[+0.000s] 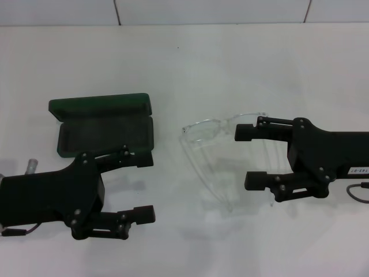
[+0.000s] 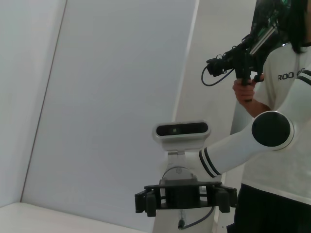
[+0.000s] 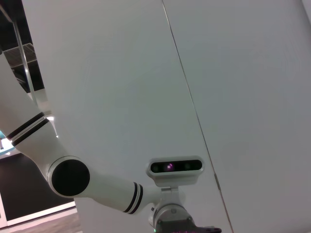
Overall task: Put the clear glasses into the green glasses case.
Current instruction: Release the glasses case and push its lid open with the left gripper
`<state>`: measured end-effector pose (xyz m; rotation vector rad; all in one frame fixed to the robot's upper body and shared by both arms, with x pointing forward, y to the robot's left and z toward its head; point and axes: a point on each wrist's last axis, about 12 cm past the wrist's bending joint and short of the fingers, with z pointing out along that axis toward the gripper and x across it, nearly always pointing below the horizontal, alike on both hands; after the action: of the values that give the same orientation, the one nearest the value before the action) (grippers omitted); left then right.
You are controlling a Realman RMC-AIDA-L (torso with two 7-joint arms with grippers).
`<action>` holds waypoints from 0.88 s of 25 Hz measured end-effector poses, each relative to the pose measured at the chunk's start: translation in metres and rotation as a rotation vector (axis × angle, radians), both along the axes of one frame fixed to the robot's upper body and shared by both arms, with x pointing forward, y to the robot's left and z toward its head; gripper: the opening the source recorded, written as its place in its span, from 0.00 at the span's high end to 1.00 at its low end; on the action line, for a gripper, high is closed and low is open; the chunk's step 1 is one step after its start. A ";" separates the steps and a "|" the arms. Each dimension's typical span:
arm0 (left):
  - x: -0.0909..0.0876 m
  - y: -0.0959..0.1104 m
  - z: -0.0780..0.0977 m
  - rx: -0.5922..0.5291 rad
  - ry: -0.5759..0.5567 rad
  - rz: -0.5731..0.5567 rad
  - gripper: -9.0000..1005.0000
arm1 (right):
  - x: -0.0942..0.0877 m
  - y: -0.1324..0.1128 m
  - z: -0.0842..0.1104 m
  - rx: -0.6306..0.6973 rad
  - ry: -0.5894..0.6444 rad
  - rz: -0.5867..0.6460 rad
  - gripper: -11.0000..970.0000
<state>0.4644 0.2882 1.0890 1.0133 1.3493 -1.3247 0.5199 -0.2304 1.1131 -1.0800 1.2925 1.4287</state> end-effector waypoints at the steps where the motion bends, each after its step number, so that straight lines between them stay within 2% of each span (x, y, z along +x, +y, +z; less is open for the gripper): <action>1: 0.000 0.000 0.000 0.000 0.000 0.000 0.12 | 0.000 0.000 0.000 0.001 0.000 -0.001 0.13; 18: 0.002 -0.001 0.001 -0.016 0.000 0.019 0.12 | -0.003 -0.002 -0.006 0.018 0.006 -0.039 0.13; 22: 0.014 0.006 0.010 -0.035 0.063 0.085 0.12 | -0.002 -0.009 -0.009 0.022 -0.013 -0.108 0.13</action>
<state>0.4779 0.2938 1.0990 0.8878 1.3963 -1.3212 0.5177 -0.2389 1.1044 -0.9888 1.3032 1.3506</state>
